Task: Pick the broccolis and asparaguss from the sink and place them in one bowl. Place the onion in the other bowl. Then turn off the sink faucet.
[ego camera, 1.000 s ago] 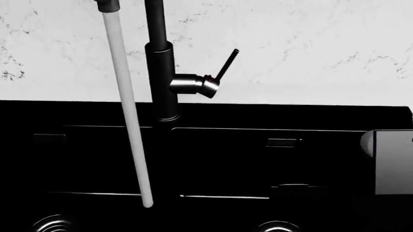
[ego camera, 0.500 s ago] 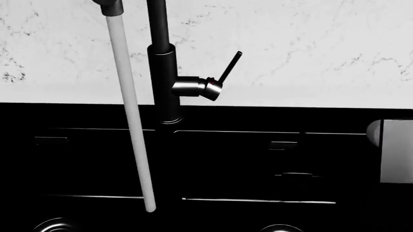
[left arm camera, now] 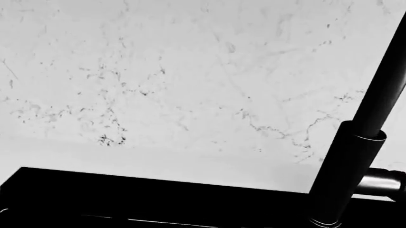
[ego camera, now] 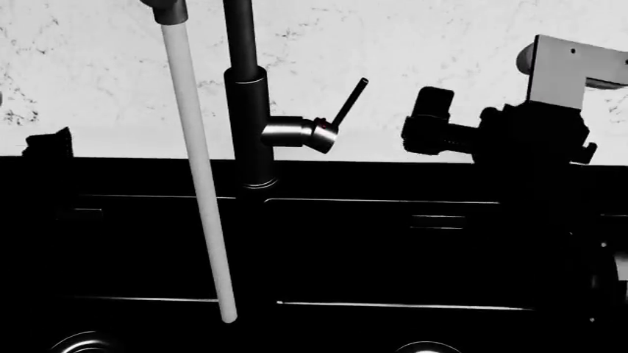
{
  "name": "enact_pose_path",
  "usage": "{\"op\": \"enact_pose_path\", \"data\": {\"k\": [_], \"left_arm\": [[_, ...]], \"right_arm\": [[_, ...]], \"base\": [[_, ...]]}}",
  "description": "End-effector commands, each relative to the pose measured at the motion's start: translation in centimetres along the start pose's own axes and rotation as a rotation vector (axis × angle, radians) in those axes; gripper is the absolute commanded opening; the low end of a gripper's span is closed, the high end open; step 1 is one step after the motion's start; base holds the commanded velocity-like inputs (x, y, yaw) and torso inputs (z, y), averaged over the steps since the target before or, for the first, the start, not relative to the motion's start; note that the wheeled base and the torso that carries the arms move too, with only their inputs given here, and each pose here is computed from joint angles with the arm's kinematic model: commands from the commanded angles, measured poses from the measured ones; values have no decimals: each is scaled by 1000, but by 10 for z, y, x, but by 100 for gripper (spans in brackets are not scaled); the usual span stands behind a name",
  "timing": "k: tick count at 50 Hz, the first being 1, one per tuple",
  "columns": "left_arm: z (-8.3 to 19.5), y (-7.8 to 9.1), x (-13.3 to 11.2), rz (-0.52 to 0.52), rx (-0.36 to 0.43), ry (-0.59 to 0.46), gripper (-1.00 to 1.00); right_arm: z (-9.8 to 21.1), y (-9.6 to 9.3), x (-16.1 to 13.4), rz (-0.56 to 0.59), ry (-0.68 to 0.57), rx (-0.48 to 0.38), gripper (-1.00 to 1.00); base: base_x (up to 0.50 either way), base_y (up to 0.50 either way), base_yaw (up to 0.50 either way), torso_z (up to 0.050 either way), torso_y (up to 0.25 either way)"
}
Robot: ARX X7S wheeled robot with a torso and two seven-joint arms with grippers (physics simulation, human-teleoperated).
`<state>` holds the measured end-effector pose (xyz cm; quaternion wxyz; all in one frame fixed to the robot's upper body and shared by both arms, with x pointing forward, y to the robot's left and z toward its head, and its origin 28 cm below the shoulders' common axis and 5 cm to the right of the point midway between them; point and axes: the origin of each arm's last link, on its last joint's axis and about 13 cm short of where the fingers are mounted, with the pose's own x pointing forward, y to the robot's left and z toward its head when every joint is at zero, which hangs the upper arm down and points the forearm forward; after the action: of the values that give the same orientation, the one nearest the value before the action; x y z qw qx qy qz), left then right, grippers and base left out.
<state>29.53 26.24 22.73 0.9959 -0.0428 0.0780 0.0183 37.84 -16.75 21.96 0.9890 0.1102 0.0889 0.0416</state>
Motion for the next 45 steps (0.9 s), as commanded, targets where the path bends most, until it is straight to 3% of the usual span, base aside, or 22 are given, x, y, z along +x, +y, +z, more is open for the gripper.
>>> {"op": "enact_pose_path", "data": {"k": [1, 5, 7, 12, 14, 22, 26, 31, 45], "left_arm": [[6, -28, 43, -9, 17, 9, 100], [11, -31, 68, 36, 36, -12, 100], [12, -30, 77, 30, 9, 18, 100], [17, -32, 86, 33, 17, 19, 100], [16, -33, 86, -3, -36, 61, 100], [23, -33, 102, 67, 6, 34, 100], [27, -34, 111, 69, 2, 34, 100], [31, -40, 112, 49, 30, 28, 100], [39, -40, 107, 61, 32, -12, 100]], "right_arm": [[13, -5, 45, 48, 47, -12, 100], [12, -3, 44, 57, 72, -21, 100], [12, -3, 45, 67, 55, 4, 100], [8, -1, 46, 65, 50, 56, 100], [8, 0, 46, 65, 39, 61, 100], [14, 3, 46, 63, 42, 58, 100], [23, 8, 46, 64, 37, 41, 100], [35, 17, 47, 43, 15, -58, 100], [46, 24, 48, 53, -27, -118, 100]], "base": [[0, 0, 0, 0, 0], [0, 0, 0, 0, 0], [0, 0, 0, 0, 0], [0, 0, 0, 0, 0], [0, 0, 0, 0, 0], [0, 0, 0, 0, 0], [0, 0, 0, 0, 0], [0, 0, 0, 0, 0], [0, 0, 0, 0, 0]]}}
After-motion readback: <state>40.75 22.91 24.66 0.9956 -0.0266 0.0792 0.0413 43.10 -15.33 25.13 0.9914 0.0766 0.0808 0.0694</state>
